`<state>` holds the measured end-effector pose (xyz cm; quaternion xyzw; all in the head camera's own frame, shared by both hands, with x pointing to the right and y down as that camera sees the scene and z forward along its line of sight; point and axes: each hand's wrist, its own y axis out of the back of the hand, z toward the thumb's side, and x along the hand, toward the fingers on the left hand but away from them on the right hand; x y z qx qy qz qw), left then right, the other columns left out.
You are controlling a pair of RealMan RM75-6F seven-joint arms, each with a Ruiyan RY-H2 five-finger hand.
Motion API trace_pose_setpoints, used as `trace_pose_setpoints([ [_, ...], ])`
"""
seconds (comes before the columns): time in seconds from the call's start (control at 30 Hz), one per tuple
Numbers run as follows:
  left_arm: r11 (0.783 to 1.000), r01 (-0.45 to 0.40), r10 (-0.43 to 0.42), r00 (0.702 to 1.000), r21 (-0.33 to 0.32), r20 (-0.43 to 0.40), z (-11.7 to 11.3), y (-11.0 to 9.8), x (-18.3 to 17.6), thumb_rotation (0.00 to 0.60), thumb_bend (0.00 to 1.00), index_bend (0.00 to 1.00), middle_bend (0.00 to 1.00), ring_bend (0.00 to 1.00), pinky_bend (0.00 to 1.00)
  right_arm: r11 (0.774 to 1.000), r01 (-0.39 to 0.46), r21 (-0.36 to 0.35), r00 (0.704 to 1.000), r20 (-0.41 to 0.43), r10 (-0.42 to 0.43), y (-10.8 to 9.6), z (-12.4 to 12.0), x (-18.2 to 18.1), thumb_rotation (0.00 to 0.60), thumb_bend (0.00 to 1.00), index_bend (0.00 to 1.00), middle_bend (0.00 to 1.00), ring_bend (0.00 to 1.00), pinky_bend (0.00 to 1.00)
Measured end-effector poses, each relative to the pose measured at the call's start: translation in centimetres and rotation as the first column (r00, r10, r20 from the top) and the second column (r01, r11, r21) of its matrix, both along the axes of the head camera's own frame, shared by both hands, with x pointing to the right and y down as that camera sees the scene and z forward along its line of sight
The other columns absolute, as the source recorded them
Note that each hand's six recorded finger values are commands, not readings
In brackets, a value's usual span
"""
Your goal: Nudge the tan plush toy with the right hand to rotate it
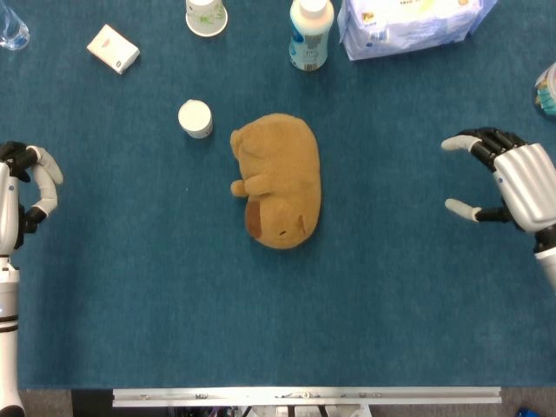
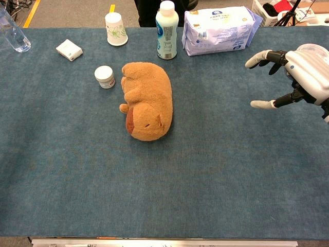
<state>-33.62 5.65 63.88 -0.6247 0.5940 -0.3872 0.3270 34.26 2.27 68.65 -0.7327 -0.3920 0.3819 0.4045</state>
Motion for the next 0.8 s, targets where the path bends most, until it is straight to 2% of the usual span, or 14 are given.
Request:
trace_pose_setpoints([
  [0.8, 1.0, -0.006, 0.005, 1.0, -0.009, -0.025, 0.13, 0.01, 0.05, 0.6, 0.71, 0.66, 0.62, 0.42, 0.56, 1.0, 0.012, -0.011, 1.0, 0.006, -0.011, 0.08, 0.1, -0.14, 0.6, 0.0, 0.36, 0.35, 0.28, 0.41],
])
